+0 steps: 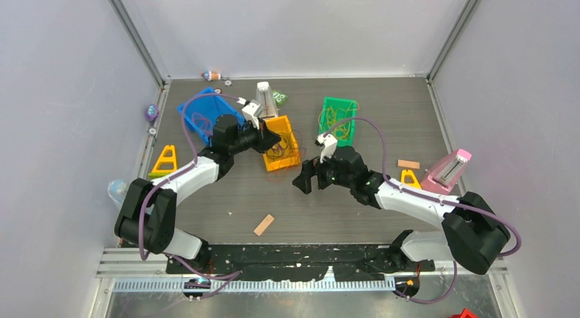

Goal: Untangle the cables

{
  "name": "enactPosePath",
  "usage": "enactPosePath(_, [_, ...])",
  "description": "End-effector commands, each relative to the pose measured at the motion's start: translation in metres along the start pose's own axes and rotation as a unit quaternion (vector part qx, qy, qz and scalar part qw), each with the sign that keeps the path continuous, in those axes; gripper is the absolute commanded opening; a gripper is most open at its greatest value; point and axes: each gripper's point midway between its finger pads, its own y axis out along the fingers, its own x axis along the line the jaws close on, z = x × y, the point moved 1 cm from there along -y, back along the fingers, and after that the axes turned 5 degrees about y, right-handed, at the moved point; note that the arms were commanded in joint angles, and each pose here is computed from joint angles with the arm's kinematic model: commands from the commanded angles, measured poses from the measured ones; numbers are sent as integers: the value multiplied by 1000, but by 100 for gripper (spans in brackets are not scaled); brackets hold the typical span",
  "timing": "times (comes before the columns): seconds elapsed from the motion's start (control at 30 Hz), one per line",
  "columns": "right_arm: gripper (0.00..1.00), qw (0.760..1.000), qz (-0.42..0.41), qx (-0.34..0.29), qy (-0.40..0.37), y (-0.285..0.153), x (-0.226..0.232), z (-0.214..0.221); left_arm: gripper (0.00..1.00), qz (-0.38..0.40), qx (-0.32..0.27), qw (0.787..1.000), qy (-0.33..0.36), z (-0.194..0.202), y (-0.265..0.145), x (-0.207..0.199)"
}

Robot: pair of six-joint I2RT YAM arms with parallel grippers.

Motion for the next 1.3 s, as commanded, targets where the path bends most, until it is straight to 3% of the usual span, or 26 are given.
enactPosePath(0.0, [100, 995, 10, -95, -9, 1, -1, -40, 0, 3, -44, 999, 19, -38, -3, -6])
enactPosePath(0.23, [97, 994, -12, -111, 7, 31, 7, -59, 0, 2, -44, 999, 19, -39, -4, -6])
enactPosePath(0.37, [85, 993, 1, -117, 19, 53, 2, -66, 0, 0, -49, 999, 16, -42, -6, -6])
enactPosePath(0.43, [74, 992, 13, -119, 28, 62, -5, -65, 0, -2, -53, 998, 13, -45, -7, -5])
enactPosePath(0.5, [47, 991, 20, -124, 36, 66, -9, -65, 0, -4, -58, 998, 11, -47, -8, -3])
enactPosePath(0.53, [24, 991, 23, -123, 39, 67, -10, -65, 0, -8, -60, 998, 9, -48, -9, -1])
enactPosePath(0.6, [8, 991, 36, -121, 44, 61, -13, -62, 0, -23, -60, 998, 3, -49, -11, 6])
enactPosePath(0.8, [5, 984, 111, -130, 53, 13, -41, -44, 0, -119, -50, 991, -42, -48, -17, 48])
enactPosePath(0.97, [5, 976, 180, -111, 52, -30, -63, -21, 0, -227, -26, 970, -84, -37, -34, 92])
enactPosePath(1.27, [5, 948, 257, -182, 52, -106, -81, -32, 0, -273, 11, 958, -86, -20, -47, 106])
